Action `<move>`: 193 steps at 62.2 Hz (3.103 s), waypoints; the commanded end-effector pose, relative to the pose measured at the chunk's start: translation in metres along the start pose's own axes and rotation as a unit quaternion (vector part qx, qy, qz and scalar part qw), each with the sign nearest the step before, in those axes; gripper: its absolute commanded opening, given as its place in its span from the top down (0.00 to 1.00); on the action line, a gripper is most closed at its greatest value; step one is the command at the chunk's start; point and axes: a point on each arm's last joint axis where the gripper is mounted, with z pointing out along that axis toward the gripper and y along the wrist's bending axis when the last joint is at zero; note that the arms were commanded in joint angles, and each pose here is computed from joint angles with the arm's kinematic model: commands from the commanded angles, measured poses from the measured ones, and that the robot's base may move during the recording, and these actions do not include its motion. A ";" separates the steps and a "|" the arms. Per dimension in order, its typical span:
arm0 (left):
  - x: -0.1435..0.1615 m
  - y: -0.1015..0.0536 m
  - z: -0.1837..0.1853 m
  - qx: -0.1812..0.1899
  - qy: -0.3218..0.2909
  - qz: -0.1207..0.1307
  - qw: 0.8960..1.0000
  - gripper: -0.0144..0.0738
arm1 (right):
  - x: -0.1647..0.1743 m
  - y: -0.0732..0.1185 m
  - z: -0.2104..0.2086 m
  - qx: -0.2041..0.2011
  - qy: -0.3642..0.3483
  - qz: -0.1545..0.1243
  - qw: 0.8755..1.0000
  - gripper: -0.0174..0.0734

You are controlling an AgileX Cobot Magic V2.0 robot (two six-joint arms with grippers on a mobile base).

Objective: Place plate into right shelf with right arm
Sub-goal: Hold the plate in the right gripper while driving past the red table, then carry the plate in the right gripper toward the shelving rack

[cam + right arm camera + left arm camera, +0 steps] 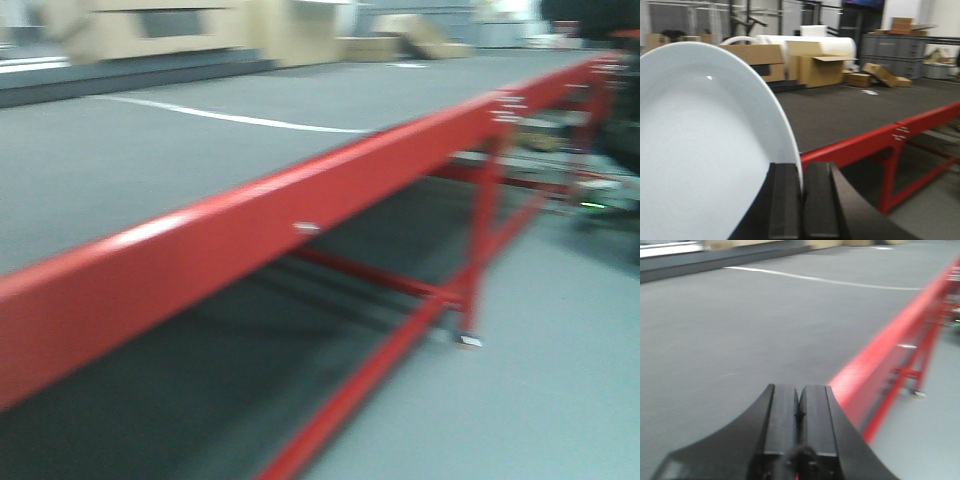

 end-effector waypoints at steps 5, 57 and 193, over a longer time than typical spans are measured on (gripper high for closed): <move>-0.006 0.001 -0.001 -0.007 -0.042 -0.004 0.999 0.89 | -0.016 0.003 -0.002 -0.014 -0.054 -0.014 0.998 0.78; -0.006 0.001 -0.001 -0.007 -0.042 -0.004 0.999 0.89 | -0.016 0.003 -0.002 -0.014 -0.054 -0.014 0.998 0.78; -0.005 0.001 -0.001 -0.008 -0.043 -0.004 0.999 0.89 | -0.016 0.002 -0.002 -0.013 -0.052 -0.014 0.998 0.78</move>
